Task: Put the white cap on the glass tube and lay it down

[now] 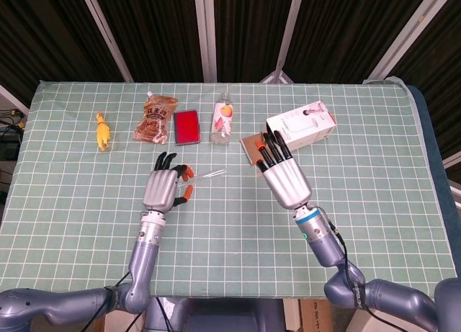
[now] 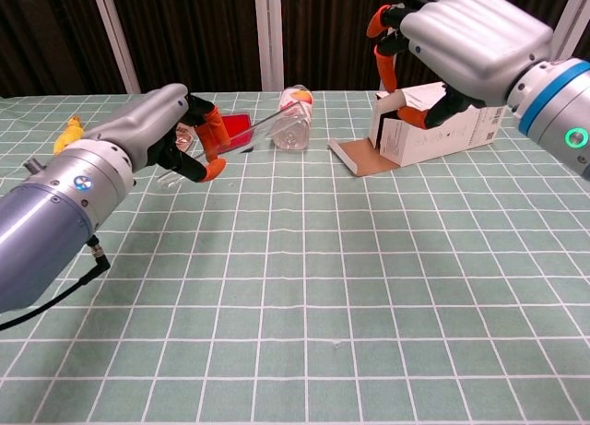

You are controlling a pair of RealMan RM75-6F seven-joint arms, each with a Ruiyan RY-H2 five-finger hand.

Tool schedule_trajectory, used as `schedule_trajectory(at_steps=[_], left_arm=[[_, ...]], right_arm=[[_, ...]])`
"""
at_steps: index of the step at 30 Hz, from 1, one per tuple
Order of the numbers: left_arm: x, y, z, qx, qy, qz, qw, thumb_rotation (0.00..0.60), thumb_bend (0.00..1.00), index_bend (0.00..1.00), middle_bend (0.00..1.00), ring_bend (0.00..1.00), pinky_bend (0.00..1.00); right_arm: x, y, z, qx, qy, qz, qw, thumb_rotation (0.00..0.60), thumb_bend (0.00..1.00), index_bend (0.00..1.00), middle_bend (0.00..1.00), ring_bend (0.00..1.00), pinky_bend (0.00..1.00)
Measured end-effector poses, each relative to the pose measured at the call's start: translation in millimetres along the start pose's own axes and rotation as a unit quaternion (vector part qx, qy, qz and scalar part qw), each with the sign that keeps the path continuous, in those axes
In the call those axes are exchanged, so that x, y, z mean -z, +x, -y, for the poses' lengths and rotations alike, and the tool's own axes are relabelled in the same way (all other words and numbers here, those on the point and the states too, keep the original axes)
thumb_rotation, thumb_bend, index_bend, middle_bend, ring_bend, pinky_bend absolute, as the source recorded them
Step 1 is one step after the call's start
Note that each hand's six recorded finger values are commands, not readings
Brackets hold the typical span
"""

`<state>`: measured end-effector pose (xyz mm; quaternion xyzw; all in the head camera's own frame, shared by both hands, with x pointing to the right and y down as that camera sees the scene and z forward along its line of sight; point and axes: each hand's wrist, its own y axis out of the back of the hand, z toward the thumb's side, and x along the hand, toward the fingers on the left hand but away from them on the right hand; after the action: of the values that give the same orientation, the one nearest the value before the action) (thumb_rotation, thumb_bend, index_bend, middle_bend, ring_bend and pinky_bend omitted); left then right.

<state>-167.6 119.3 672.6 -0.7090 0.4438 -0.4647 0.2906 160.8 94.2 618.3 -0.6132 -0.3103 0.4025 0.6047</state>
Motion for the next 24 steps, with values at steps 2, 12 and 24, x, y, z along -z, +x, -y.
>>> schedule_trajectory(at_steps=[2, 12, 24], left_arm=[[-1.1, -0.4, 3.3, 0.000, 0.001, -0.010, 1.0000, 0.600, 0.76, 0.49, 0.50, 0.12, 0.01], [-7.4, 0.0, 10.5, 0.007, 0.009, -0.009, 0.9999, 0.600, 0.77, 0.49, 0.50, 0.12, 0.01], [-10.9, 0.4, 8.5, -0.003, 0.007, 0.003, 1.0000, 0.600, 0.79, 0.50, 0.51, 0.12, 0.01]], right_arm=[[-4.1, -0.6, 1.6, 0.002, 0.001, -0.004, 1.0000, 0.600, 0.40, 0.61, 0.21, 0.02, 0.00], [-19.4, -8.6, 4.0, 0.009, -0.006, -0.013, 0.9999, 0.600, 0.40, 0.61, 0.21, 0.02, 0.00], [-34.3, -16.4, 11.8, 0.005, -0.013, -0.020, 0.9997, 0.600, 0.40, 0.61, 0.21, 0.02, 0.00]])
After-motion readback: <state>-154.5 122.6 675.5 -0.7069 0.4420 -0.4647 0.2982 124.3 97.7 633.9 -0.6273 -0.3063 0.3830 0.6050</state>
